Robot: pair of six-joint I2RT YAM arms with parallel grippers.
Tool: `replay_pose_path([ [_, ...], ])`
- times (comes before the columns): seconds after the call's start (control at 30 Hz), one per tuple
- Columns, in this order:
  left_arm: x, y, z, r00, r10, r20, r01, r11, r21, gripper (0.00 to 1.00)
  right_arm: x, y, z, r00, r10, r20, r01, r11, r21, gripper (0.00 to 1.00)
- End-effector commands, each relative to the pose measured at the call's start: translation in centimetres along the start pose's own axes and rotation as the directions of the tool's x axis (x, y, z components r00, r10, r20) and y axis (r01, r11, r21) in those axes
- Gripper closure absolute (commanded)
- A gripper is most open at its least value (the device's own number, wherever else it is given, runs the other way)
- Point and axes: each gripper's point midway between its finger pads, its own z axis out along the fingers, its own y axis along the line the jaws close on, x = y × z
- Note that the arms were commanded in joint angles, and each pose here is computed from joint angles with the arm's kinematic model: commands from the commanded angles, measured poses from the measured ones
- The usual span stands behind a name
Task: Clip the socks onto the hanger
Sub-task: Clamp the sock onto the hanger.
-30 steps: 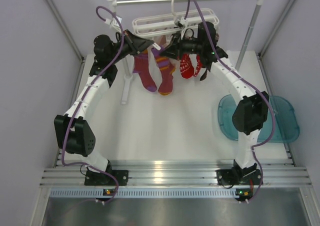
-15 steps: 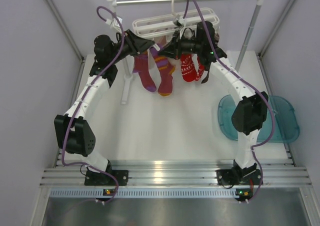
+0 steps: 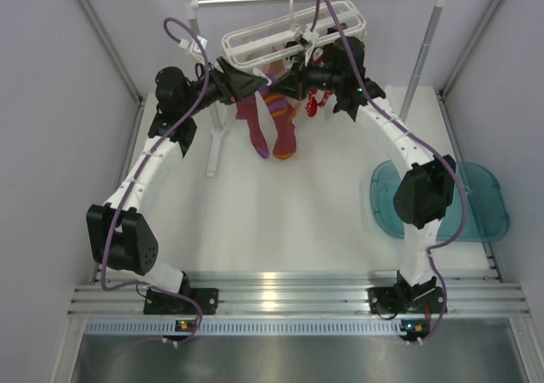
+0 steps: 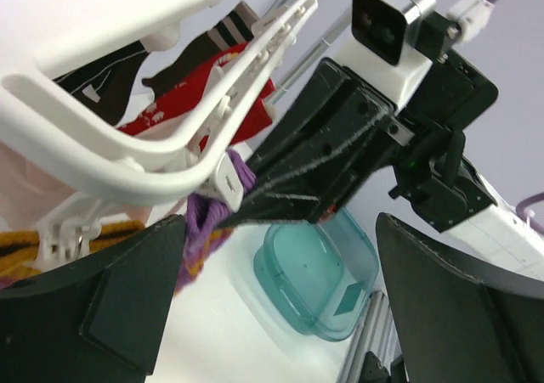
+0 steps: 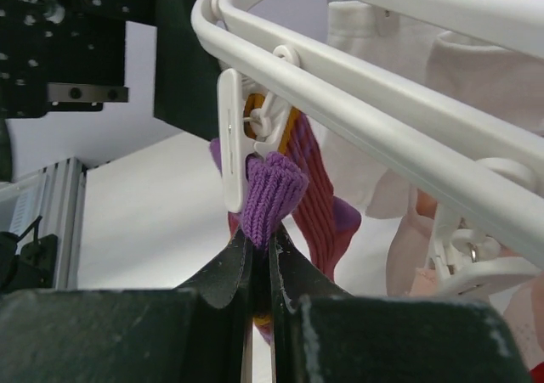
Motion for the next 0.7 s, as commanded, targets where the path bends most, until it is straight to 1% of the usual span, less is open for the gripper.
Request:
replay_pose_path([
  [0.0,-1.5,-4.3,-2.8,0.992,0.110,0.057,-0.114,0.991,0.077,0.02,-3.0,0.9,0.3,0.995,-0.089,0.048,0.089,0.996,0.017,0.99],
  [0.03,-1.3,-4.5,-3.2,0.992,0.117,0.056,-0.121,0.990,0.074,0.02,-3.2,0.8,0.1,0.994,-0.095,0.049,0.094,0.995,0.037,0.92],
  [0.07,-1.4,-5.2,-4.0,0.986,0.153,0.064,-0.157,0.985,0.074,0.02,-3.3,0.8,0.0,0.993,-0.105,0.048,0.103,0.994,0.042,0.90],
  [0.1,-0.5,-4.6,-4.5,0.988,0.147,0.045,-0.149,0.988,0.049,0.02,-3.1,0.7,-0.1,0.993,-0.106,0.043,0.103,0.993,0.051,0.88],
  [0.13,-0.1,-4.5,-5.0,0.986,0.160,0.039,-0.161,0.986,0.038,0.02,-3.4,0.8,-0.4,0.992,-0.116,0.043,0.113,0.991,0.069,0.80],
  [0.17,-0.2,-5.3,-5.9,0.978,0.204,0.051,-0.206,0.978,0.035,0.02,-3.4,0.7,-0.7,0.992,-0.119,0.039,0.116,0.990,0.082,0.72],
  [0.2,0.8,-4.7,-6.3,0.980,0.198,0.035,-0.199,0.980,0.016,0.02,-2.7,0.5,-0.8,0.993,-0.113,0.024,0.110,0.989,0.095,0.65],
  [0.23,1.1,-5.4,-7.2,0.975,0.217,0.035,-0.218,0.976,0.015,0.02,-2.9,0.8,-1.3,0.992,-0.128,0.017,0.125,0.986,0.113,0.55],
  [0.3,2.3,-4.6,-7.9,0.974,0.228,0.007,-0.228,0.973,-0.018,0.02,-1.7,0.4,-2.0,0.994,-0.104,-0.010,0.105,0.984,0.141,0.46],
  [0.33,2.9,-4.4,-8.4,0.975,0.221,-0.014,-0.222,0.975,-0.032,0.02,-2.2,0.8,-2.7,0.994,-0.110,-0.006,0.110,0.982,0.155,0.42],
  [0.37,3.1,-4.7,-9.0,0.966,0.258,-0.017,-0.258,0.965,-0.040,0.02,-1.9,0.8,-3.3,0.992,-0.128,-0.019,0.129,0.978,0.163,0.41],
  [0.4,3.5,-4.5,-9.4,0.965,0.260,-0.029,-0.261,0.964,-0.057,0.02,-0.8,0.7,-3.6,0.993,-0.109,-0.039,0.114,0.979,0.168,0.39],
  [0.43,3.3,-4.7,-10.0,0.962,0.274,-0.021,-0.275,0.958,-0.081,0.02,-1.5,1.6,-4.6,0.991,-0.127,-0.035,0.131,0.976,0.175,0.36],
  [0.47,4.2,-4.1,-10.5,0.960,0.275,-0.062,-0.280,0.954,-0.106,0.02,0.0,1.7,-5.0,0.993,-0.099,-0.065,0.109,0.978,0.179,0.36],
  [0.5,4.3,-4.1,-10.9,0.955,0.286,-0.074,-0.293,0.948,-0.120,0.02,0.3,2.0,-5.6,0.993,-0.096,-0.074,0.109,0.976,0.186,0.35],
  [0.53,4.4,-4.1,-11.5,0.952,0.294,-0.080,-0.303,0.942,-0.146,0.02,-0.8,3.2,-6.8,0.989,-0.131,-0.062,0.141,0.971,0.196,0.33],
  [0.57,4.5,-3.5,-12.2,0.950,0.295,-0.105,-0.311,0.929,-0.201,0.02,0.7,3.1,-7.6,0.991,-0.104,-0.087,0.120,0.970,0.211,0.32],
  [0.6,4.7,-3.1,-12.6,0.948,0.292,-0.129,-0.315,0.921,-0.231,0.02,1.2,3.6,-8.3,0.990,-0.097,-0.098,0.116,0.969,0.220,0.31],
  [0.63,5.0,-2.9,-13.0,0.942,0.294,-0.159,-0.327,0.913,-0.245,0.02,0.0,4.9,-9.8,0.988,-0.130,-0.082,0.146,0.961,0.235,0.29],
  [0.67,5.6,-2.8,-13.8,0.926,0.301,-0.228,-0.356,0.898,-0.258,0.02,1.6,4.7,-10.9,0.989,-0.100,-0.106,0.124,0.958,0.258,0.27],
])
